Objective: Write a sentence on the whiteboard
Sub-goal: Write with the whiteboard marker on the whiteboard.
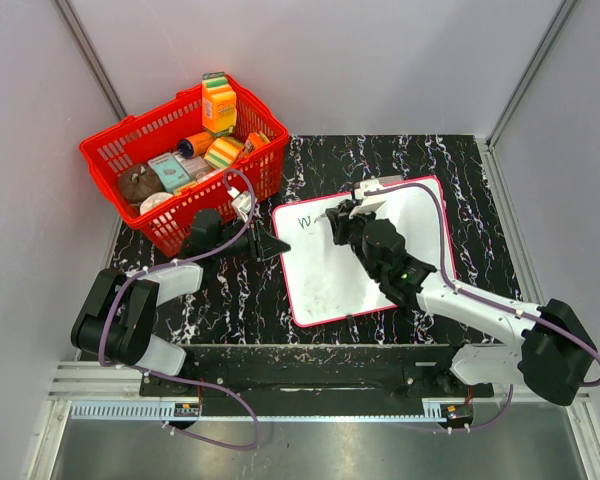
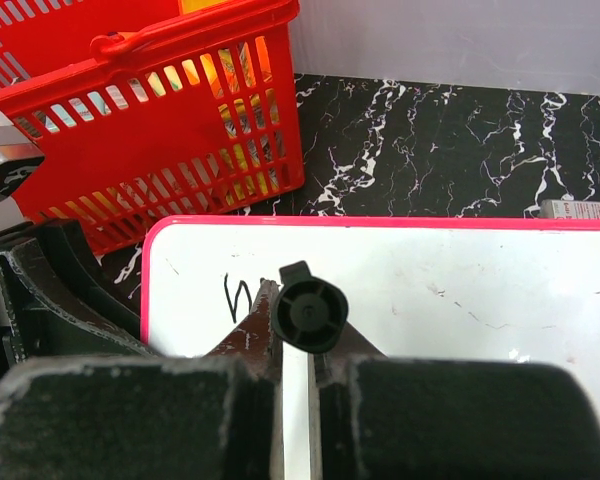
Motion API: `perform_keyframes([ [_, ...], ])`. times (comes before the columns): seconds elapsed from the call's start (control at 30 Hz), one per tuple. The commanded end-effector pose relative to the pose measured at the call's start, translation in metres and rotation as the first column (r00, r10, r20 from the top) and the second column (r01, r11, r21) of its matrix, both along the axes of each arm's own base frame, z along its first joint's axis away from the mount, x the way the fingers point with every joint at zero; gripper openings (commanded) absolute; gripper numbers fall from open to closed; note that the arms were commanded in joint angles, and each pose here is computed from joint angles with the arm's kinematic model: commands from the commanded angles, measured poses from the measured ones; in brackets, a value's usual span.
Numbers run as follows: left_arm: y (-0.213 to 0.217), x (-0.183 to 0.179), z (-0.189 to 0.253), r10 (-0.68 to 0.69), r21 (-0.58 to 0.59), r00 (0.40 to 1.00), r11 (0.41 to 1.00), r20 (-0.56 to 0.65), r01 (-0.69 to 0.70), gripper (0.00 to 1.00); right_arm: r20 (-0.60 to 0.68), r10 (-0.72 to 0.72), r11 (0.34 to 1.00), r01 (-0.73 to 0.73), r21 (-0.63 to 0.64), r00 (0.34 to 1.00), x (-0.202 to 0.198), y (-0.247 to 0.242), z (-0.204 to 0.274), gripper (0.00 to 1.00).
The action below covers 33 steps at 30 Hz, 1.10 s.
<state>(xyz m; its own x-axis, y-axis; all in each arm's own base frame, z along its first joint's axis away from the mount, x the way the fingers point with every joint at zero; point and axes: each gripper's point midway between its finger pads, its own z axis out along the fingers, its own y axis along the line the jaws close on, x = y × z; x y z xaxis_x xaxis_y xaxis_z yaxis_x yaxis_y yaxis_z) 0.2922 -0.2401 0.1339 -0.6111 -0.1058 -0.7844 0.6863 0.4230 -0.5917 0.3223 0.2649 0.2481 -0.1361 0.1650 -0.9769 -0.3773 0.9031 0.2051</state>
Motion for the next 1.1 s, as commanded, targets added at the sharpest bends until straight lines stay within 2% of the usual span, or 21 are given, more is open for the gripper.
perform_keyframes([
  [0.0,-0.008,0.002,0.001,-0.045,0.034,0.994,0.999,0.098,0.042,0.00,0.055,-0.022,0.999,0.020,0.039,0.998,0.008,0.003,0.027,0.00],
  [0.47,-0.008,0.002,0.002,-0.047,0.034,0.994,0.998,0.100,0.044,0.00,0.018,0.051,0.998,-0.052,0.039,0.999,0.000,0.014,0.014,0.00],
  [1.07,-0.007,0.002,0.001,-0.046,0.038,0.994,0.998,0.097,0.043,0.00,-0.014,0.028,0.999,-0.027,0.029,1.000,-0.007,0.001,-0.001,0.00],
])
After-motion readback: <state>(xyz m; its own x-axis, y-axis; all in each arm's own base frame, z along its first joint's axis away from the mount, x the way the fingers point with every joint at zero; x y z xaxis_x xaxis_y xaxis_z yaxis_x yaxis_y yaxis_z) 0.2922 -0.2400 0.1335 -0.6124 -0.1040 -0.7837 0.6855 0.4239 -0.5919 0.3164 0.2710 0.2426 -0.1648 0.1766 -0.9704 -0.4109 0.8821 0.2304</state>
